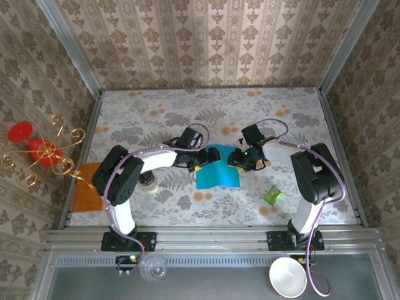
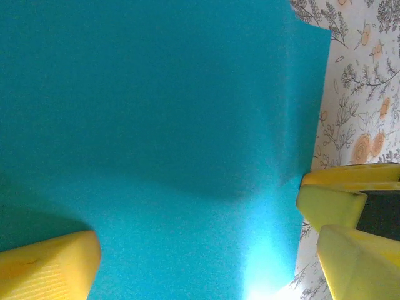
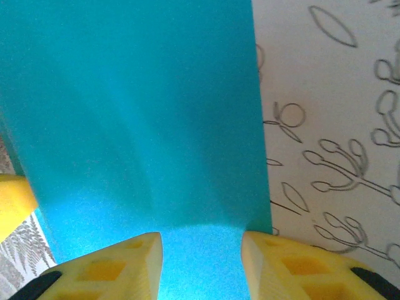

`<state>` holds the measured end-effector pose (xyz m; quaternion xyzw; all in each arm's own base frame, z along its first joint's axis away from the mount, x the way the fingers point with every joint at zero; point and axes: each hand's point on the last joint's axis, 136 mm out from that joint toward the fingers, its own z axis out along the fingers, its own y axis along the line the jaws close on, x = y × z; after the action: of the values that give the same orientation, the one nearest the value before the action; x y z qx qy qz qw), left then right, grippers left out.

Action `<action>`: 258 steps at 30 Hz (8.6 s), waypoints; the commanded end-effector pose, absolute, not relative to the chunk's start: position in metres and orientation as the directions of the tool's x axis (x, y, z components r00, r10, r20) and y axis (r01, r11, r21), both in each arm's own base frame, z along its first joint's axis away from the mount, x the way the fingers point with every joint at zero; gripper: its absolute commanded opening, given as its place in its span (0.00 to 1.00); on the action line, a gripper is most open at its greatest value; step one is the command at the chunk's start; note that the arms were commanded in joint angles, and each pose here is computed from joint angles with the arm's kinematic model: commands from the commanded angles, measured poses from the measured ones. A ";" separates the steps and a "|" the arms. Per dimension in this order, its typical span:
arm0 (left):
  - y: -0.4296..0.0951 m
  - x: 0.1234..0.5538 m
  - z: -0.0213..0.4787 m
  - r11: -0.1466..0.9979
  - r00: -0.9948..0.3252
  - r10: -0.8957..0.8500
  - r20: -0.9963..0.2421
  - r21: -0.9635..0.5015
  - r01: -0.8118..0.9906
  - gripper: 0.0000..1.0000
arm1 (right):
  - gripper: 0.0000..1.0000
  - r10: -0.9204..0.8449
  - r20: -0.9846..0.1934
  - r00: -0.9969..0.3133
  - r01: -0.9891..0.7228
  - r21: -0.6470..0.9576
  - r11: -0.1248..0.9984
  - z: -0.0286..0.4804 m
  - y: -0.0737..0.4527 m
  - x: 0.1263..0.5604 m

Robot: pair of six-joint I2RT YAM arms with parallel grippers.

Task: Fold a paper plane with a square sheet of paper (pick it up from the middle)
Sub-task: First fold in half a square sheet of paper at the center of the table, then hold the square sheet of paper at the center of the table.

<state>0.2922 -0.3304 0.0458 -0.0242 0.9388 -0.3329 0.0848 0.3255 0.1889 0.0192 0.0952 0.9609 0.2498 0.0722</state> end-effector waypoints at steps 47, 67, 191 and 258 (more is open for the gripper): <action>-0.318 0.294 0.205 0.485 -0.931 -0.095 -0.352 -0.833 0.265 0.30 | 0.77 0.253 -0.367 -0.895 -0.229 0.866 0.444 0.167 0.222 0.335; -0.313 0.301 0.191 0.440 -0.954 -0.126 -0.270 -0.878 0.191 0.28 | 0.34 0.187 -0.372 -0.909 -0.312 0.906 0.286 0.192 0.249 0.323; -0.307 0.240 0.001 0.877 -0.963 0.242 -0.118 -0.397 0.270 0.39 | 0.22 0.480 -0.231 -0.846 0.219 0.670 0.709 0.066 0.163 0.296; -0.301 0.224 -0.042 0.919 -0.955 0.297 -0.006 -0.270 0.288 0.43 | 0.14 0.309 -0.075 -0.948 0.148 0.756 0.638 0.033 0.247 0.284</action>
<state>0.2521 -0.3149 0.0159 0.1533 0.9710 -0.1781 0.0444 0.2808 0.2418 0.0336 0.1316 0.8990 0.4046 0.1042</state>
